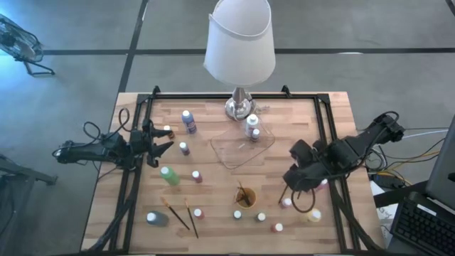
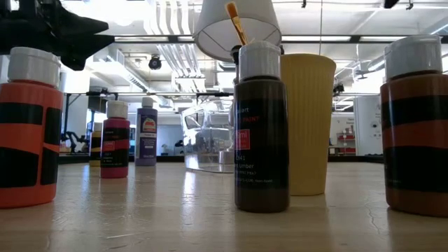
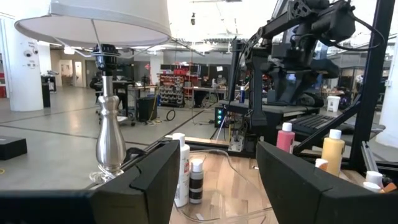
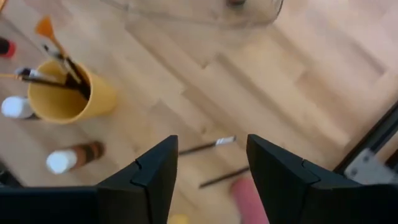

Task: Pick & Place Paint Supplies
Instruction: Put the red paint bottle into the transparent bin

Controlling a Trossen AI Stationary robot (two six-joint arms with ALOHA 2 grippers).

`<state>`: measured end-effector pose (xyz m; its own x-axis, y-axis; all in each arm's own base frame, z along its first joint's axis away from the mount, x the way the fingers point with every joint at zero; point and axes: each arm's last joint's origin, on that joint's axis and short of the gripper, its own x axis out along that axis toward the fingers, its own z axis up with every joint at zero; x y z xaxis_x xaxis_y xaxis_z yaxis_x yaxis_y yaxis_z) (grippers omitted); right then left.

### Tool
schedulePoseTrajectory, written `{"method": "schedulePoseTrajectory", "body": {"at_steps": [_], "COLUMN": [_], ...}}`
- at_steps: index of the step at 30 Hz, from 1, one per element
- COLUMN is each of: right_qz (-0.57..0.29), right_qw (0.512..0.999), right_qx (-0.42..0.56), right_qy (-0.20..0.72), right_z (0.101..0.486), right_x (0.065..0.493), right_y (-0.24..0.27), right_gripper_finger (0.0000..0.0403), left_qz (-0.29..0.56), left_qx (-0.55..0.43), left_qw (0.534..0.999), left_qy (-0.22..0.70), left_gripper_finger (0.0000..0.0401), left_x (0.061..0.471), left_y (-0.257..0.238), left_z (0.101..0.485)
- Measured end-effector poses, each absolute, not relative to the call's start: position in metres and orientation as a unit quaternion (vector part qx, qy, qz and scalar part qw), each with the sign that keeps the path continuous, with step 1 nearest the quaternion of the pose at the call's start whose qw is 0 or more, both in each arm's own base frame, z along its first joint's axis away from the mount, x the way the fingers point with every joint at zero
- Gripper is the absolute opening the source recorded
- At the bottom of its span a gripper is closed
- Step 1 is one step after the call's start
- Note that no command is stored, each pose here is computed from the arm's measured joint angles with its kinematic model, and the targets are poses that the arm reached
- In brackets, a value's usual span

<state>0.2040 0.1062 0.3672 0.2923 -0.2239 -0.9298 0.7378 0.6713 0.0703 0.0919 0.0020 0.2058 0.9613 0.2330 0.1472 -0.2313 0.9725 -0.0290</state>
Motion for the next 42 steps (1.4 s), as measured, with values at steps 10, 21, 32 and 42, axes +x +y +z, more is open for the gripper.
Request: {"method": "schedulePoseTrajectory", "body": {"at_steps": [10,21,32,42], "right_qz": [-0.310,-0.323,-0.323,-0.308], "right_qw": [0.718,0.698,0.689,0.693], "right_qx": [0.331,0.378,0.396,0.391], "right_qy": [0.528,0.516,0.513,0.522], "right_z": [0.366,0.365,0.366,0.365], "right_x": [0.189,0.168,0.155,0.140], "right_y": [0.131,0.156,0.169,0.182], "right_gripper_finger": [0.0150,0.0093,0.0036,0.0012], "left_qz": [0.117,0.117,0.117,0.117], "left_qx": [-0.006,-0.006,-0.006,-0.006], "left_qw": [0.990,0.990,0.990,0.990], "left_qy": [-0.075,-0.075,-0.075,-0.075], "left_gripper_finger": [0.0218,0.0218,0.0218,0.0218], "left_x": [0.092,0.092,0.092,0.092], "left_y": [0.002,0.002,0.002,0.002], "left_z": [0.206,0.206,0.206,0.206]}}
